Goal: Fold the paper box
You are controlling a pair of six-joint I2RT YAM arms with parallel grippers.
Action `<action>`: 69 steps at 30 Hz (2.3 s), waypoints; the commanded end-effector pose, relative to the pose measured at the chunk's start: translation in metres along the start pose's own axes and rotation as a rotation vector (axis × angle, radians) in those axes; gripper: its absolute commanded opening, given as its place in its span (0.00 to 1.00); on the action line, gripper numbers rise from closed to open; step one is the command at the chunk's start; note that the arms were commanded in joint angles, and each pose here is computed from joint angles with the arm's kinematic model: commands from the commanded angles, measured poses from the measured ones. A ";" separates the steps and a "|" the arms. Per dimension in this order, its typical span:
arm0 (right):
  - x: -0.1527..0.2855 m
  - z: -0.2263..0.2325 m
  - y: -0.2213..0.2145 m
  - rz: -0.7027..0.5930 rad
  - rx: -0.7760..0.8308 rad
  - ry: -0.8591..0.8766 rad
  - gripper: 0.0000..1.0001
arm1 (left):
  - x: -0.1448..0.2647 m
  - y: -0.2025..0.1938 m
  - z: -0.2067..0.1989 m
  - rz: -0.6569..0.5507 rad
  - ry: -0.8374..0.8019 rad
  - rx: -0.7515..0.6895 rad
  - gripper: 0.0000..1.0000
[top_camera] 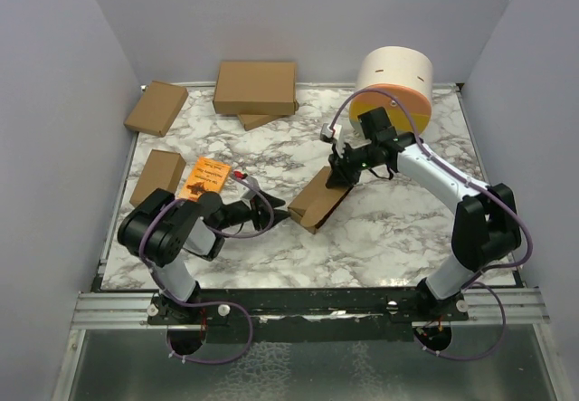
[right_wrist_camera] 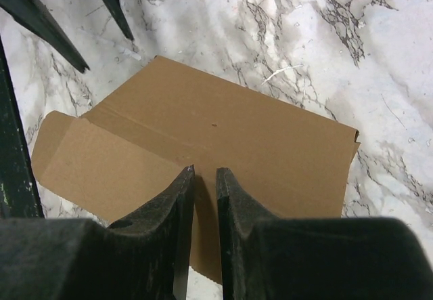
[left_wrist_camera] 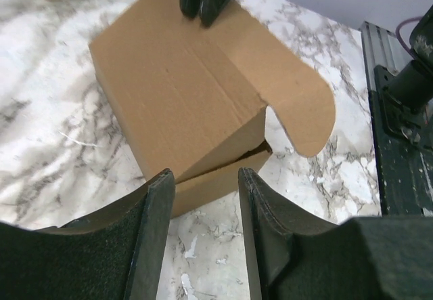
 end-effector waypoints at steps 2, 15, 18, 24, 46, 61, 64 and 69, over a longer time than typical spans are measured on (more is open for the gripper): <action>-0.009 -0.010 -0.018 0.050 -0.031 -0.025 0.19 | 0.008 0.041 0.008 -0.097 0.138 -0.116 0.46; -0.023 -0.026 -0.072 0.174 -0.062 -0.085 0.20 | -0.012 0.033 0.028 0.137 0.333 0.326 0.39; -0.023 -0.023 -0.070 0.163 -0.061 -0.065 0.22 | -0.020 0.024 0.027 0.170 0.354 0.410 0.40; -0.019 -0.006 -0.046 0.087 -0.050 0.030 0.25 | -0.046 0.016 0.030 0.275 0.386 0.350 0.43; 0.065 0.020 -0.045 -0.297 0.544 0.223 0.81 | -0.071 -0.032 0.037 0.652 0.320 0.308 0.42; 0.013 -0.010 -0.056 -0.242 1.316 -0.002 1.00 | -0.077 -0.036 0.044 0.715 0.292 0.287 0.42; 0.003 -0.012 -0.057 -0.213 1.387 -0.038 1.00 | -0.079 -0.037 0.045 0.732 0.275 0.278 0.42; -0.009 -0.018 -0.060 -0.180 1.472 -0.125 1.00 | -0.082 -0.037 0.048 0.751 0.261 0.270 0.42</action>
Point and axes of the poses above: each gripper's point midway between its finger pads, its own x axis back along the fingers, its own z axis along the line the jaws close on, y = z × x, the point moved 4 cm from there along x, back along the fingers, and after that the axes turned 15 degrees about -x, right-handed, at the moved point
